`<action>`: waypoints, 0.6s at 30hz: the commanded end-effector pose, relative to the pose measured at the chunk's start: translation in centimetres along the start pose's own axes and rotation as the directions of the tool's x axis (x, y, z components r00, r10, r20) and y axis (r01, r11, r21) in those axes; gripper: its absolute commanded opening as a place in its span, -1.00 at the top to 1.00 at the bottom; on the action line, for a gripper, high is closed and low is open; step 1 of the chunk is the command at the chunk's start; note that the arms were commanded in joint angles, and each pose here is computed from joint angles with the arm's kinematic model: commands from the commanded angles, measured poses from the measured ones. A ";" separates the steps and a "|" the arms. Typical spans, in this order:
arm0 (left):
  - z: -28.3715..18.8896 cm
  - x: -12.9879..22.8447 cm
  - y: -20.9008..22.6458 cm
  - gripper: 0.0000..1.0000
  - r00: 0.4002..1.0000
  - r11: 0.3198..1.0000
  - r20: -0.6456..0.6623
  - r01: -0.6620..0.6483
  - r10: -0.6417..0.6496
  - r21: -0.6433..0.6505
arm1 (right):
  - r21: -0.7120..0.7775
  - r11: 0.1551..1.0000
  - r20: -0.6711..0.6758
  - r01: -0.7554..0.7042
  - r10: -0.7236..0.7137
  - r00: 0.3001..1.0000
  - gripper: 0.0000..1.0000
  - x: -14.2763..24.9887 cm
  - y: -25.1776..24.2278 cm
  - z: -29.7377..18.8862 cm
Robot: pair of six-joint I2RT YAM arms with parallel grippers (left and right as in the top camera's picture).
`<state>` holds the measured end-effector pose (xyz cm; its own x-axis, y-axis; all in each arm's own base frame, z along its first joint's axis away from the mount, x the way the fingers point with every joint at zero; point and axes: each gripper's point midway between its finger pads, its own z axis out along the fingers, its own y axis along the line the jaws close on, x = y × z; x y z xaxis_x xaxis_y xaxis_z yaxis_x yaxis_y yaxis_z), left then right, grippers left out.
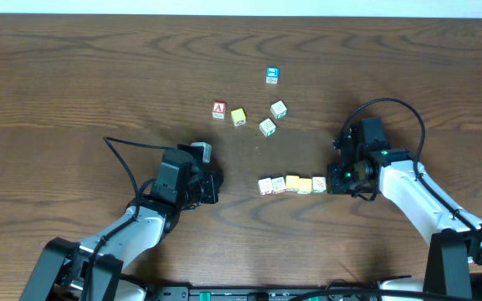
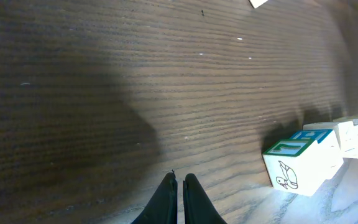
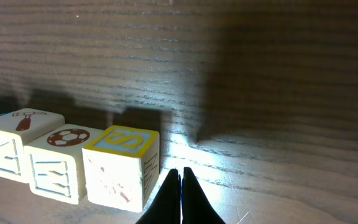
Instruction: Lift 5 blocks
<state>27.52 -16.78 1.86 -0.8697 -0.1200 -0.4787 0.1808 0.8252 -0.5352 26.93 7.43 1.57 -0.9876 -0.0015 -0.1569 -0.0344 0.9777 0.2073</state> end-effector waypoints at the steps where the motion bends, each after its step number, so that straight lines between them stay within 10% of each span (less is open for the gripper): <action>1: 0.1 -0.7 -0.7 0.85 1.000 1.000 0.007 0.004 -0.004 0.022 | -0.004 1.000 -0.009 0.011 -0.011 1.000 0.97 0.3 0.2 0.3; 18: 0.1 -0.7 -0.7 0.86 1.000 1.000 0.007 0.022 -0.022 0.022 | -0.021 0.999 0.024 0.036 -0.036 0.999 0.97 -0.4 1.5 0.5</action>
<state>27.52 -16.78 1.86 -0.8741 -0.1413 -0.4647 0.1582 0.8218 -0.5474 27.69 8.41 1.77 -0.9798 -0.0269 -0.1983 -0.0700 0.9743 0.2139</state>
